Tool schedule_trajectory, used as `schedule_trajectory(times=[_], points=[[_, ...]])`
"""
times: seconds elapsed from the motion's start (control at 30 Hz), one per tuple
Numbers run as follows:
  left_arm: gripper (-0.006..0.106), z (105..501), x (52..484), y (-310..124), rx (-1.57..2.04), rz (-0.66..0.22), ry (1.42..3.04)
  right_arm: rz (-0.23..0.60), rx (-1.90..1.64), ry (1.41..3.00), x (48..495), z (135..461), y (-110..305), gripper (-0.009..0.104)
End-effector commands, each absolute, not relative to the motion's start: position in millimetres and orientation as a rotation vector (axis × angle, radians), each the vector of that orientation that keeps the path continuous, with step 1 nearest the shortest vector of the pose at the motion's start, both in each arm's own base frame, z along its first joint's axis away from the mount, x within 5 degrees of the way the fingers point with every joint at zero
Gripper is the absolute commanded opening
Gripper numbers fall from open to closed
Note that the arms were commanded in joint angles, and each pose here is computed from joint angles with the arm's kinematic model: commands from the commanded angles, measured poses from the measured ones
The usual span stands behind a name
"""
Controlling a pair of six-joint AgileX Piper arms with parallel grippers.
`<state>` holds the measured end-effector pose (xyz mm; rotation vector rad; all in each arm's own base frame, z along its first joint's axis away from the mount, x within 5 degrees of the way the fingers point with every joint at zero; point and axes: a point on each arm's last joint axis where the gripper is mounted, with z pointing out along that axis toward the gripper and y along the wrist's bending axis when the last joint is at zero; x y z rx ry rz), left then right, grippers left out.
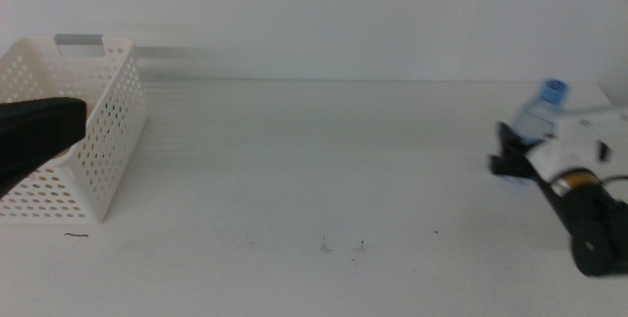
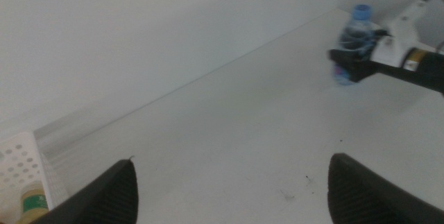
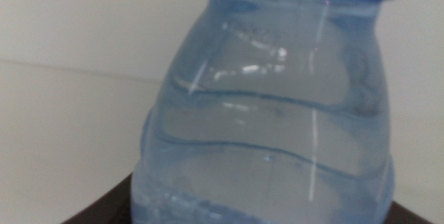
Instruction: Use arms to grab the bottles and put them into the dustbin to the left of the table.
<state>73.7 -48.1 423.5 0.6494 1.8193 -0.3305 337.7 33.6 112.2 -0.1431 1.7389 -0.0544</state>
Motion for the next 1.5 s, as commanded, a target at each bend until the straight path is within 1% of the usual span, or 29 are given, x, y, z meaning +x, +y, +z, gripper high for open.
schedule_trajectory(times=[0.0, 0.1, 0.23, 0.33, 0.47, 0.6, 0.73, 0.9, 1.03, 1.23, 1.47], points=[[0.094, 423.8, 73.6, -48.1, 0.633, -0.340, 1.812, 0.007, -0.226, 1.663, 351.9, 132.2, 57.0, -0.003], [0.094, 423.8, 73.6, -48.1, 0.637, -0.337, 1.811, 0.076, -0.282, 1.665, 365.1, 142.5, 88.2, -0.003], [0.094, 423.8, 73.6, -48.1, 0.637, -0.337, 1.811, 0.161, -0.355, 1.606, 382.3, 165.8, 135.1, -0.003], [0.094, 423.8, 73.6, -48.1, 0.637, -0.337, 1.811, 0.212, -0.404, 1.581, 393.6, 175.5, 167.8, -0.003], [0.094, 423.8, 73.6, -48.1, 0.637, -0.337, 1.811, 0.281, -0.468, 1.554, 405.5, 179.4, 208.3, -0.003], [0.094, 423.8, 73.6, -48.1, 0.637, -0.337, 1.811, 0.377, -0.553, 1.545, 409.3, 171.8, 248.9, -0.003], [0.094, 423.8, 73.6, -48.1, 0.638, -0.336, 1.810, 0.425, -0.606, 1.527, 409.1, 160.3, 277.4, -0.003], [0.094, 423.8, 73.6, -48.1, 0.638, -0.336, 1.810, 0.457, -0.635, 1.527, 404.5, 147.2, 297.5, -0.003], [0.094, 423.8, 73.6, -48.1, 0.637, -0.337, 1.811, 0.473, -0.654, 1.525, 399.2, 143.0, 307.6, -0.003], [0.094, 423.8, 73.6, -48.1, 0.637, -0.337, 1.811, 0.476, -0.658, 1.527, 398.1, 140.3, 309.3, -0.003], [0.094, 423.8, 73.6, -48.1, 0.637, -0.337, 1.811, 0.476, -0.671, 1.551, 397.0, 127.4, 311.1, -0.003]])
